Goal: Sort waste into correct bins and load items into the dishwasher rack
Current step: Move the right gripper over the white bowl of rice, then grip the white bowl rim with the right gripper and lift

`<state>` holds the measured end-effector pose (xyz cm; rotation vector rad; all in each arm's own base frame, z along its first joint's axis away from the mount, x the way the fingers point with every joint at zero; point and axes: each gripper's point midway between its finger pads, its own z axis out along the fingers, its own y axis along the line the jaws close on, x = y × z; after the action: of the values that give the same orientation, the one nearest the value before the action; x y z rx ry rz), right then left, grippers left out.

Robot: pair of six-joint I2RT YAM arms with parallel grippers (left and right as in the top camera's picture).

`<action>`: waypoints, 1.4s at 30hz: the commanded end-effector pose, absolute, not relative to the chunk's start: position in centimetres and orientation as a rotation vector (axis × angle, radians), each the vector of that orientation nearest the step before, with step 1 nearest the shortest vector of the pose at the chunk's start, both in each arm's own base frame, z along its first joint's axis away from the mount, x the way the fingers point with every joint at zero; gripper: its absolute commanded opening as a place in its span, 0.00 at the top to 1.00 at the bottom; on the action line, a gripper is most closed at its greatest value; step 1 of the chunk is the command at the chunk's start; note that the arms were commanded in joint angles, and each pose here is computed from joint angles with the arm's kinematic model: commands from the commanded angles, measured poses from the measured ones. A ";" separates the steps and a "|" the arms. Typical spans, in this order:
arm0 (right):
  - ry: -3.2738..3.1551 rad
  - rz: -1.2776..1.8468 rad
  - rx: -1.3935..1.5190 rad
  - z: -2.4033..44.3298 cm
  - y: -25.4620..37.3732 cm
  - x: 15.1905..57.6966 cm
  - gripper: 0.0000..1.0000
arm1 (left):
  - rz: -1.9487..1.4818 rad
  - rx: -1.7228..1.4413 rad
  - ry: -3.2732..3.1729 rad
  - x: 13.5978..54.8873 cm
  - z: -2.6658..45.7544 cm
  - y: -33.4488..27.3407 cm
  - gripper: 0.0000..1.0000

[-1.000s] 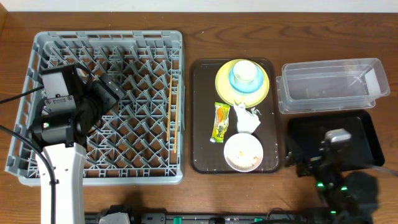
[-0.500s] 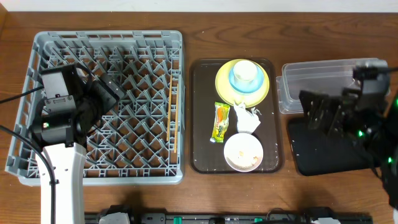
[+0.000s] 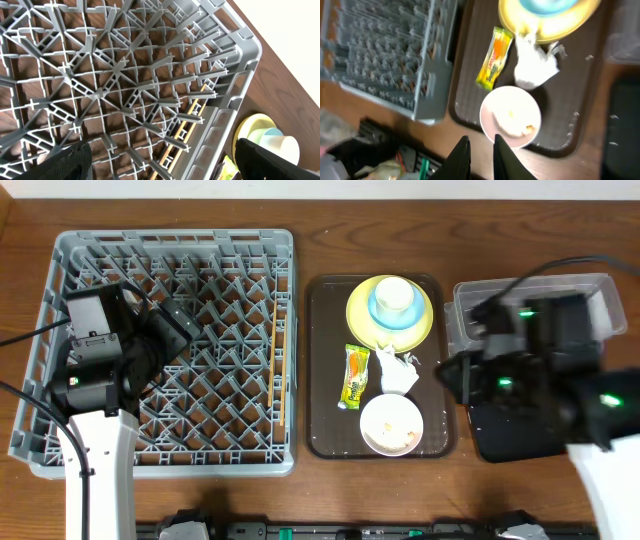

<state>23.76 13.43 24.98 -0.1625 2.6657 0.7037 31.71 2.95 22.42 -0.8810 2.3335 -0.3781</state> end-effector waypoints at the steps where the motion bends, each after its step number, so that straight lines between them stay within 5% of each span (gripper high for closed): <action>1: 2.733 0.719 -0.169 22.1 15.2 23.3 0.82 | -0.389 -0.886 2.326 31.9 22.8 3.0 0.07; 10: 2.867 0.420 -0.285 13.1 18.8 22.2 0.68 | -0.389 -0.886 2.326 31.9 22.8 3.0 0.07; 32: 3.074 0.062 -0.466 3.1 22.2 19.4 0.70 | -0.389 -0.886 2.326 31.9 22.8 3.0 0.07; 38: 3.075 0.056 -0.472 3.0 22.2 19.3 0.96 | -0.388 -0.886 2.325 31.9 22.8 3.0 0.07; 42: 3.087 0.044 -0.458 3.0 21.8 19.4 0.99 | -0.389 -0.886 2.326 31.9 22.8 3.0 0.07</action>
<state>19.22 22.33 3.11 -0.4798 3.0832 0.0747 31.71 2.90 22.43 -0.8798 2.3341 -0.3819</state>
